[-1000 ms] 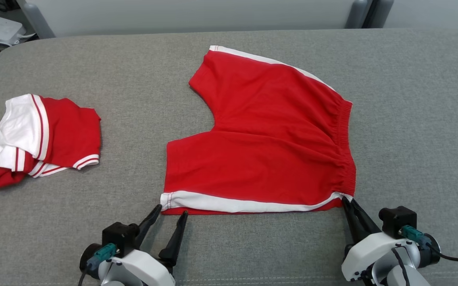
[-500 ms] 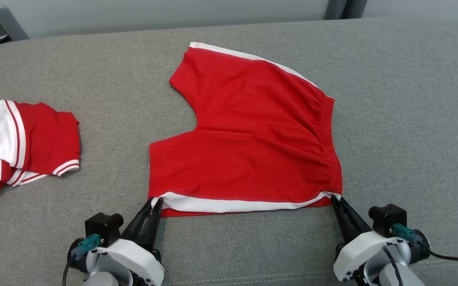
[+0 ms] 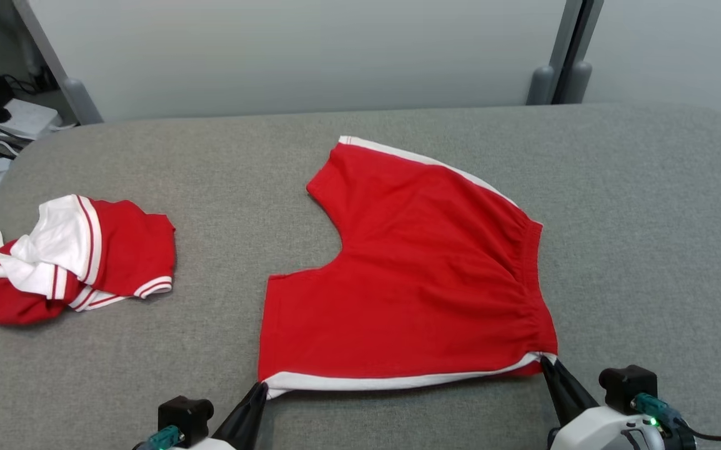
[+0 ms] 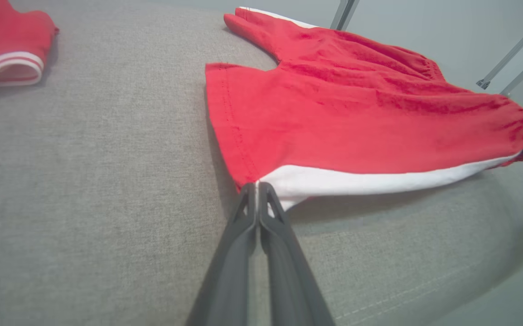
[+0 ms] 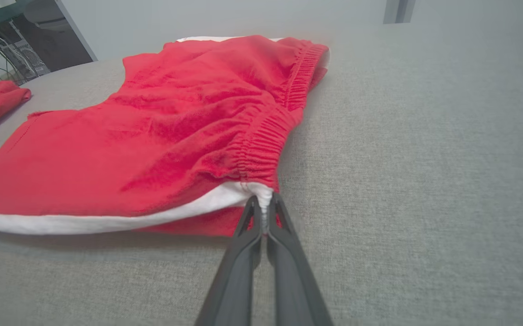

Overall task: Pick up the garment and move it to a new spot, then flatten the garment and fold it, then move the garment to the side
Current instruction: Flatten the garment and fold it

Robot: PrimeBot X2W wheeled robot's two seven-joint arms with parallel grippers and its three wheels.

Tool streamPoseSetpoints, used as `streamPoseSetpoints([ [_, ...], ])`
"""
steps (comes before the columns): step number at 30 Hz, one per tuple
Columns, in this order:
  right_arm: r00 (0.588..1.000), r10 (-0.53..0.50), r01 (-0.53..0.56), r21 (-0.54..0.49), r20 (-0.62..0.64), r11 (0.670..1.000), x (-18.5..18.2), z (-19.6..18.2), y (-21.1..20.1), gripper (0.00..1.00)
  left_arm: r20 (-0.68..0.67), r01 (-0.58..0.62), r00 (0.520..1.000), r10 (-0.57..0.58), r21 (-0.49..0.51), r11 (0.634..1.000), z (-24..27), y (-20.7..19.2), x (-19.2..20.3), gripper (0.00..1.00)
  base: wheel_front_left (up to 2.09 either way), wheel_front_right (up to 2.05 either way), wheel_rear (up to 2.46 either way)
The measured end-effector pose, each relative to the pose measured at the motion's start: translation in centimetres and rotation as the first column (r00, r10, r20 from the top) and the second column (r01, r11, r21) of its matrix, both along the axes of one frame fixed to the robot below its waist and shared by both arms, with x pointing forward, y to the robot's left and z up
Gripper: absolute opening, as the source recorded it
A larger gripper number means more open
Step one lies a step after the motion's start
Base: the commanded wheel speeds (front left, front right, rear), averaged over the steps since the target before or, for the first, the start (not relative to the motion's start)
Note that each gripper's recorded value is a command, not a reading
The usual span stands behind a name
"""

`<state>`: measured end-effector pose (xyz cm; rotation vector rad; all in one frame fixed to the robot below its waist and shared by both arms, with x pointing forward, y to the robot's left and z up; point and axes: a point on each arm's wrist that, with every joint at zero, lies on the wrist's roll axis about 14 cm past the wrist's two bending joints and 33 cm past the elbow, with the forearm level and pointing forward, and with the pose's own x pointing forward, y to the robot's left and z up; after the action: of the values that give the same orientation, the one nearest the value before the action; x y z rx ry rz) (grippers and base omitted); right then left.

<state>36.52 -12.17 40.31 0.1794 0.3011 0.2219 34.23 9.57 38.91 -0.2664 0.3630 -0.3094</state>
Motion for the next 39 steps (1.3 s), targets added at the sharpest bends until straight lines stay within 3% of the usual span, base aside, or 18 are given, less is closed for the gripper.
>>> streamPoseSetpoints([
  [15,0.998,0.052,-0.051,0.026,-0.035,0.998,-2.8,-1.0,1.1,0.00,-0.044,-0.065,0.997,0.066,0.014,0.998,-1.4,1.7,-4.0,0.00,0.00,0.00,0.00],
  [24,0.998,0.046,-0.045,0.034,-0.034,0.998,-2.6,-1.0,1.0,0.00,-0.022,-0.034,0.999,0.034,0.027,0.999,-1.0,1.2,-3.4,0.00,0.00,0.00,0.00],
  [27,0.999,0.040,-0.040,0.043,-0.003,0.998,-1.3,-0.1,1.1,0.00,0.049,0.015,0.999,-0.016,0.026,1.000,1.0,0.1,-1.1,0.00,0.00,0.00,0.00],
  [33,0.992,0.016,-0.026,0.076,0.123,0.997,4.8,4.1,1.4,0.00,0.253,0.114,0.961,-0.111,0.003,0.993,7.8,-2.9,6.6,0.00,0.00,0.00,0.00],
  [39,0.983,-0.069,0.051,0.108,0.171,0.993,9.9,5.6,-0.6,0.00,0.332,0.172,0.925,-0.187,0.074,0.982,10.2,-3.6,13.6,0.00,0.00,0.00,0.00],
])
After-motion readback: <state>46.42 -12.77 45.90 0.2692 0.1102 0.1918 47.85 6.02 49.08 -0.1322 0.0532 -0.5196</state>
